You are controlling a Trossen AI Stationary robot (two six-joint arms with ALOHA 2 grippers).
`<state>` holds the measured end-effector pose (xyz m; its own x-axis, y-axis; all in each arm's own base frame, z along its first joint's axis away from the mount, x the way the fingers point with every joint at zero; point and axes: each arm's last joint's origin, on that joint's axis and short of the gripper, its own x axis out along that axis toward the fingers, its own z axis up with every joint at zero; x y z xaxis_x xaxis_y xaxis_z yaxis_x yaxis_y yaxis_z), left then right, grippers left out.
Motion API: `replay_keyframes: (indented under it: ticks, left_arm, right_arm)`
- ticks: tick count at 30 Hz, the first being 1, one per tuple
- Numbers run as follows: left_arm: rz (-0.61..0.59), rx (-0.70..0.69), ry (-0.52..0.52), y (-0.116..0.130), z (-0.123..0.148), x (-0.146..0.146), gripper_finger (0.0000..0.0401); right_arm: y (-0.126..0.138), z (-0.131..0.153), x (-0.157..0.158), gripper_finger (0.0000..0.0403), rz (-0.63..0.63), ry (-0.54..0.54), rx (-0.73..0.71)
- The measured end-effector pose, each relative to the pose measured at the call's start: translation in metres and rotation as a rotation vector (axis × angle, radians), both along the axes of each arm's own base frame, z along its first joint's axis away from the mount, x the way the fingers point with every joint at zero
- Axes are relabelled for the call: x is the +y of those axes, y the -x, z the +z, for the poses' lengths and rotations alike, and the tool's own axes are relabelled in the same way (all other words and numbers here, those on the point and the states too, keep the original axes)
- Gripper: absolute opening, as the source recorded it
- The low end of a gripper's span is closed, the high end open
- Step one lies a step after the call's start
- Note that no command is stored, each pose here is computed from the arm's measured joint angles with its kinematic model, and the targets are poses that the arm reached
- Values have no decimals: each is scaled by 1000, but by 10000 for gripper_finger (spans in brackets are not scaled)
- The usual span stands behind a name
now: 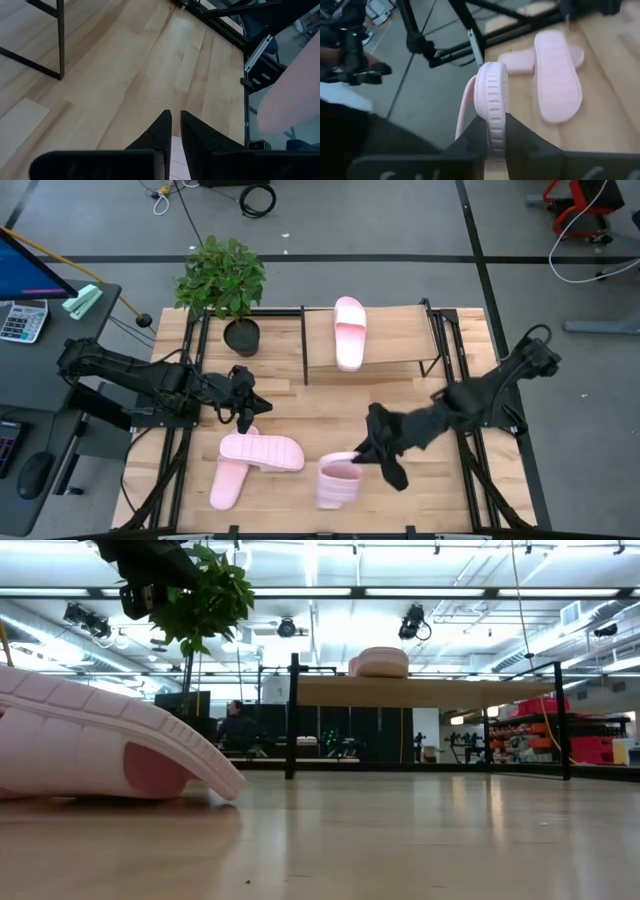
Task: Pick and place slides into the shelf
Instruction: Put the right pink slide on the shelf
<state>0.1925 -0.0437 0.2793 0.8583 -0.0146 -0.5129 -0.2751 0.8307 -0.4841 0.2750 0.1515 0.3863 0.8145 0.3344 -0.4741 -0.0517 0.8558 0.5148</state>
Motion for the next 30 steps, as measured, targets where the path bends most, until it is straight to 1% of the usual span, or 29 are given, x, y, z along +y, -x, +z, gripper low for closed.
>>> replay_keyframes:
  ticks: [3,7,9,15,21,23,26,30]
  left_arm:
    - [0,0,0,0,0,0,43]
    - [4,-2,8,0,0,0,39]
    - [4,-8,19,0,1,-1,40]
    - [-15,-32,25,-1,3,-5,43]
    - [-20,-77,32,-2,7,-7,35]
    - [-21,-76,30,-2,7,-7,35]
    - [-39,-78,-5,-2,7,-7,38]
    - [-63,-79,-49,-2,7,-7,40]
  right_arm:
    - [3,20,-18,45,23,-5,74]
    - [7,40,-45,44,35,64,164]
    - [7,47,-62,44,1,99,200]
    - [5,68,-110,44,-77,110,148]
    - [3,74,-160,44,-123,137,101]
    - [3,74,-176,44,-114,160,78]
    - [3,75,-199,44,-96,196,26]
    - [-3,70,-233,44,-86,183,-7]
